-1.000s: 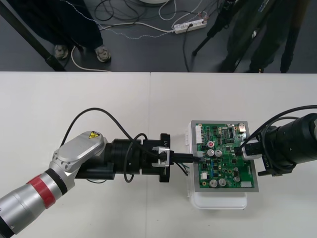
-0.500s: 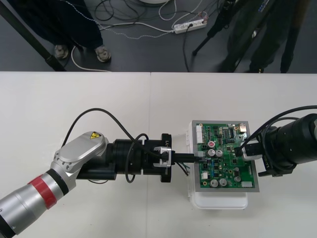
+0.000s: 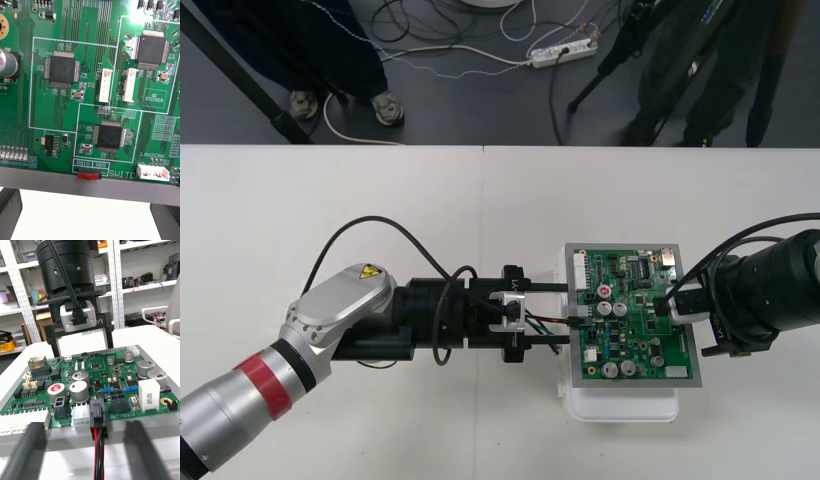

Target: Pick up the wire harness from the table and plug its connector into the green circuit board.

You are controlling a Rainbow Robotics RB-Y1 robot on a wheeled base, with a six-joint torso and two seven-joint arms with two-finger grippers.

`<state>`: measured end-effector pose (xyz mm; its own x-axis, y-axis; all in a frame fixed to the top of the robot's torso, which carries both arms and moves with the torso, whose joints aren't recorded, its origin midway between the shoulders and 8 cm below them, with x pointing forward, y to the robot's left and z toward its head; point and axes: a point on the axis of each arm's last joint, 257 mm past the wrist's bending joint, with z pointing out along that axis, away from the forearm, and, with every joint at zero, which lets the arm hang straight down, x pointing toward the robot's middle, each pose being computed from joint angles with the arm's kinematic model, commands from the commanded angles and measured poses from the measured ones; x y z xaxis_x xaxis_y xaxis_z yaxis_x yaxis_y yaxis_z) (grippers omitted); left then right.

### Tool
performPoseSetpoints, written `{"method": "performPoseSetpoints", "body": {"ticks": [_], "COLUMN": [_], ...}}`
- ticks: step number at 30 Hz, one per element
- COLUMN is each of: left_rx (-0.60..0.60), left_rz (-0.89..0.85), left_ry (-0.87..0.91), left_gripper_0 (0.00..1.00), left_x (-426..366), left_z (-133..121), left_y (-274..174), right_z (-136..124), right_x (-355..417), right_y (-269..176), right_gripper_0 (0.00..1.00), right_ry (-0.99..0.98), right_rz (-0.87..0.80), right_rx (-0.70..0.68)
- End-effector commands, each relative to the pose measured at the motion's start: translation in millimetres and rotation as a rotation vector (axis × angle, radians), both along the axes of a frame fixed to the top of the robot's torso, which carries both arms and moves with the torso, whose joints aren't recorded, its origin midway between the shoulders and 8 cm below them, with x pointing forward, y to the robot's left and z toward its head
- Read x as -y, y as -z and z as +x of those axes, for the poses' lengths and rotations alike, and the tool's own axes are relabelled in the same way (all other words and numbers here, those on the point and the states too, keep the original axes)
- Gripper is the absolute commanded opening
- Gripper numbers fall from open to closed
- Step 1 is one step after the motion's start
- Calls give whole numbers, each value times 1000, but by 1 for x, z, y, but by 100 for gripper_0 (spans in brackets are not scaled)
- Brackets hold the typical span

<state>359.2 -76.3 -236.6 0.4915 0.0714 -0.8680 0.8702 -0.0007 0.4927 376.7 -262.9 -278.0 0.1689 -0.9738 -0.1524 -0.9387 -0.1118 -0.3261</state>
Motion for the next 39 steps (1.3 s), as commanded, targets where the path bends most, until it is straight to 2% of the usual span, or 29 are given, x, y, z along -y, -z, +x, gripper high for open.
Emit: {"method": "performPoseSetpoints", "body": {"ticks": [1, 15, 29, 33, 36, 39], "left_rx": [69, 65, 62, 30, 31, 23], "left_rz": [21, 71, 149, 160, 171, 182], "left_ry": [31, 42, 51, 54, 38, 43], "left_gripper_0": [83, 83, 83, 83, 83, 83], "left_x": [-8, -48, -93, -104, -114, -120], "left_z": [1, 0, -4, -6, -4, -6], "left_y": [-13, -19, -33, -46, -58, -69], "right_z": [-5, -3, -13, -22, -33, -32], "right_x": [-9, 3, 24, 29, 27, 13], "right_y": [-1, -14, -60, -80, -104, -128], "right_gripper_0": [100, 100, 100, 100, 100, 100], "right_ry": [-31, -47, -119, -114, -108, -118], "right_rz": [2, 8, 38, 81, 173, 255], "right_rx": [5, 12, -12, -48, -98, -82]}}
